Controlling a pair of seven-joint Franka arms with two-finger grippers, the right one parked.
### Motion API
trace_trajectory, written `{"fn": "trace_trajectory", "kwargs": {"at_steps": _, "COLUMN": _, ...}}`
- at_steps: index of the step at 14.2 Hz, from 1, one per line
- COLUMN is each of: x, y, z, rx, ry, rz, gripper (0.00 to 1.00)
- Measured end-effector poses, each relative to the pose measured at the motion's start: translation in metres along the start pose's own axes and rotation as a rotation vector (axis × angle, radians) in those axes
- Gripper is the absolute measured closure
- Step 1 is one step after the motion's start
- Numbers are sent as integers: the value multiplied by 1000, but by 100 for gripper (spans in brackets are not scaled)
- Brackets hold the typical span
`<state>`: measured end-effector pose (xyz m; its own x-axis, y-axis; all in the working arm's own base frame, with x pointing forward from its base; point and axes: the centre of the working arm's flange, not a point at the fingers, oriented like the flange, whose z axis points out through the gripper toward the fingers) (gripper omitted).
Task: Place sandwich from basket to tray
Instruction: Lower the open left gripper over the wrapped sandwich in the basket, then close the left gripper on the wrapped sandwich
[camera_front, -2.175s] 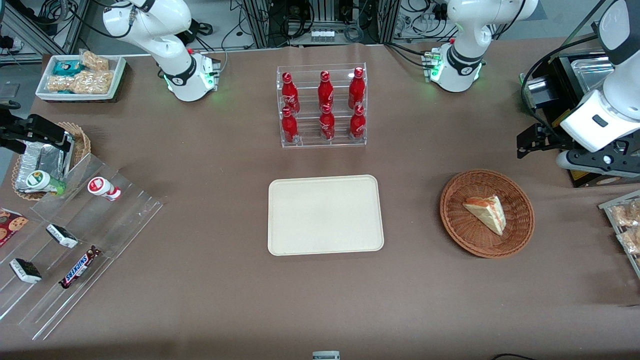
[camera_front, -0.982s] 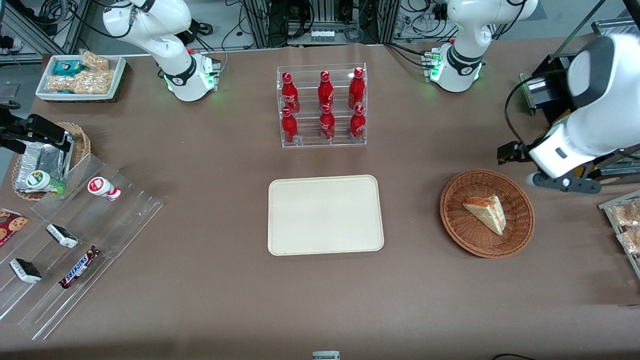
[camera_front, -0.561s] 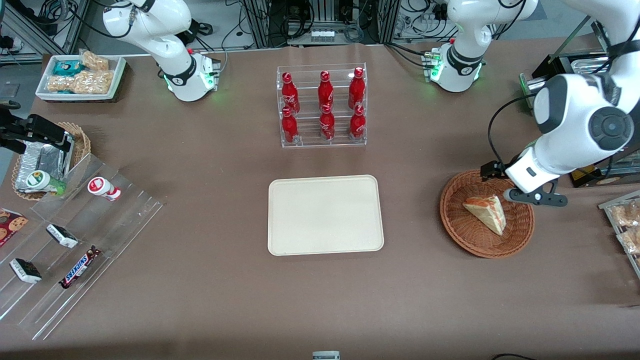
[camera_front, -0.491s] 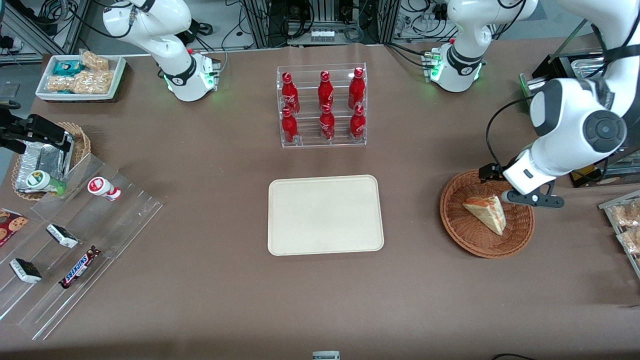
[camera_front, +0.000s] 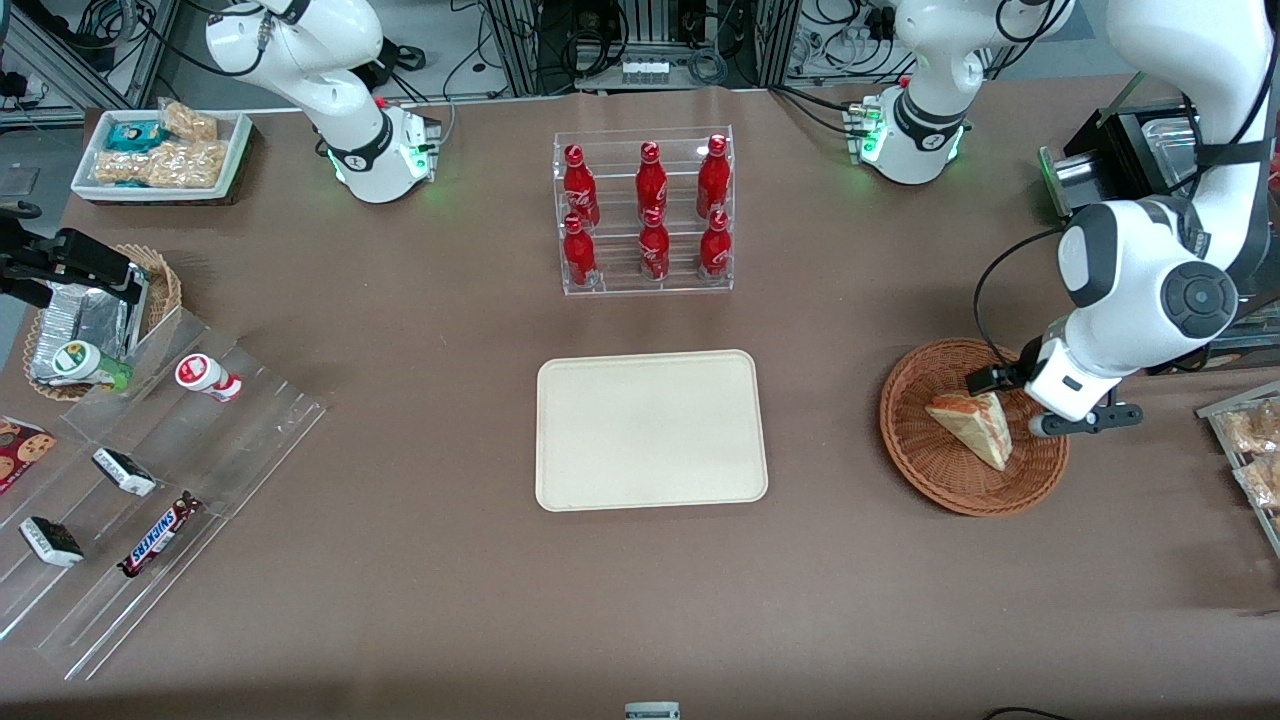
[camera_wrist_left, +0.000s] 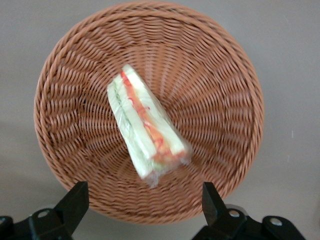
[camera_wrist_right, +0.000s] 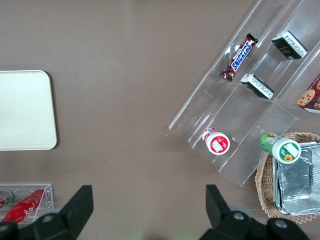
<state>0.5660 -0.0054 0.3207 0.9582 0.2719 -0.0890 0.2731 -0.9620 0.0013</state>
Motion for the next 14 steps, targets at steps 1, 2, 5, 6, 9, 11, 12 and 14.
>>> {"fn": "trace_trajectory", "kwargs": {"at_steps": 1, "x": 3, "y": 1, "z": 7, "rx": -4, "ry": 7, "rz": -102, "gripper": 0}}
{"fn": "trace_trajectory", "kwargs": {"at_steps": 2, "x": 5, "y": 2, "z": 13, "rx": -10, "ry": 15, "rz": -200, "gripper": 0}}
{"fn": "trace_trajectory", "kwargs": {"at_steps": 5, "x": 12, "y": 4, "z": 27, "rx": -26, "ry": 33, "rz": -439, "gripper": 0}}
{"fn": "trace_trajectory", "kwargs": {"at_steps": 6, "x": 13, "y": 4, "z": 32, "rx": -29, "ry": 33, "rz": -497, "gripper": 0}}
{"fn": "trace_trajectory", "kwargs": {"at_steps": 9, "x": 16, "y": 6, "z": 51, "rx": -32, "ry": 25, "rz": -634, "gripper": 1}}
{"fn": "trace_trajectory", "kwargs": {"at_steps": 11, "x": 15, "y": 8, "z": 65, "rx": -24, "ry": 7, "rz": -688, "gripper": 13}}
{"fn": "trace_trajectory", "kwargs": {"at_steps": 12, "x": 15, "y": 8, "z": 68, "rx": -21, "ry": 2, "rz": -698, "gripper": 26}}
{"fn": "trace_trajectory", "kwargs": {"at_steps": 14, "x": 17, "y": 9, "z": 66, "rx": -24, "ry": 5, "rz": -705, "gripper": 48}}
